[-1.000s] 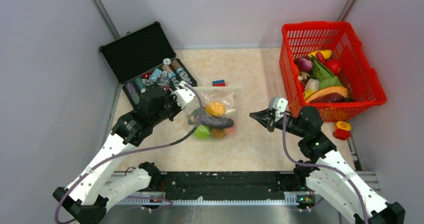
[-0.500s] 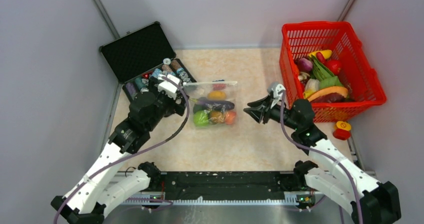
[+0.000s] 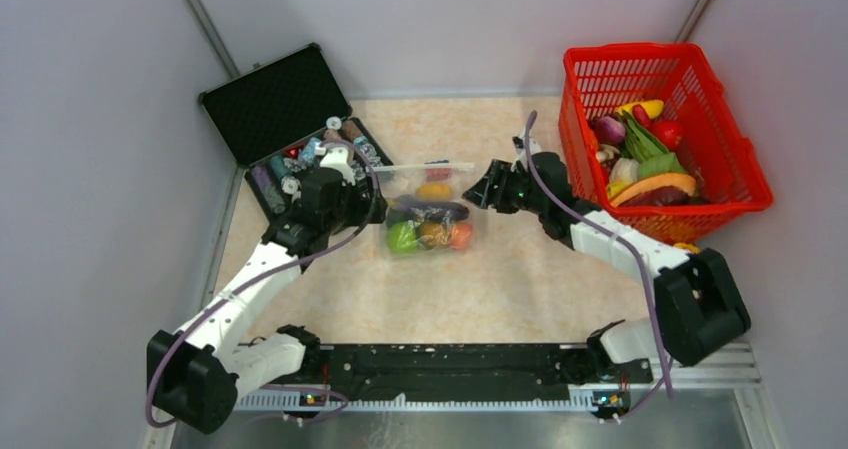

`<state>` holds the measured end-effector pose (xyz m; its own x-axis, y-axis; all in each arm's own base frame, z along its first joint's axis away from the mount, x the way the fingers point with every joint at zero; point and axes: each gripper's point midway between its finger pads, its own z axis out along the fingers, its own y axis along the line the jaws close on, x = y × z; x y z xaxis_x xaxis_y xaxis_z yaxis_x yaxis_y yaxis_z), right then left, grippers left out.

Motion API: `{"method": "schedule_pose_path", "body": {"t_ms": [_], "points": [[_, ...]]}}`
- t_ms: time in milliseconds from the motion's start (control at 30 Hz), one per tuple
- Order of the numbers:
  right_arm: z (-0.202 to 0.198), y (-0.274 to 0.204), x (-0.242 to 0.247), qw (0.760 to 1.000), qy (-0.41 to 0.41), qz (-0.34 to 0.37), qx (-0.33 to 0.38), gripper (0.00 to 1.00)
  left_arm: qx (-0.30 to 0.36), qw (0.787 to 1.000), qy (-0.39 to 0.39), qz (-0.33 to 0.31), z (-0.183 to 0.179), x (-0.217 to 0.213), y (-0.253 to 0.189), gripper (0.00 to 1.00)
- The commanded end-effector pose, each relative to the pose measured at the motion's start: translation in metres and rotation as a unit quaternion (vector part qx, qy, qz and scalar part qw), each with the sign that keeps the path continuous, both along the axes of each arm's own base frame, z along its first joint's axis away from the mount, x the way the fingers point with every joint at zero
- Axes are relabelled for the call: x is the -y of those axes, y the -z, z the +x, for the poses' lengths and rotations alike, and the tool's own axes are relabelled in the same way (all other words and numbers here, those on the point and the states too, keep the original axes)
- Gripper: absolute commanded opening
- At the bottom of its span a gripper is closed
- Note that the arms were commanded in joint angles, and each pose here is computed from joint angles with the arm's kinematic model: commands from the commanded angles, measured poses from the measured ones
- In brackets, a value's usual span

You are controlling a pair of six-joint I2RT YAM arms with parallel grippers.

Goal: Place the food in the zip-top bag and seal the zipper
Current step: Place the zipper food storage bag at the center of the board.

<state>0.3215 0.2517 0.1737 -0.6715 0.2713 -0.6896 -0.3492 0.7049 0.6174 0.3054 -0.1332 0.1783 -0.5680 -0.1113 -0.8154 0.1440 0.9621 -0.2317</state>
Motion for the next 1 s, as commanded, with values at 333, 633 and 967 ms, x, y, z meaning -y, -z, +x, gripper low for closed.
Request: {"method": "schedule_pose_path", "body": {"t_ms": [333, 633, 967], "points": [[0.016, 0.054, -0.04, 0.989, 0.007, 0.07, -0.131, 0.68, -0.078, 0.982, 0.103, -0.139, -0.016, 0.045, 0.049, 0.99], [-0.007, 0.054, -0.051, 0.985, -0.058, 0.097, -0.13, 0.67, -0.118, 0.956, 0.181, -0.198, -0.038, 0.074, 0.051, 0.99], [-0.054, 0.05, -0.036, 0.983, -0.074, 0.097, -0.136, 0.66, -0.139, 0.937, 0.213, -0.238, -0.07, 0.081, 0.045, 0.99]]}}
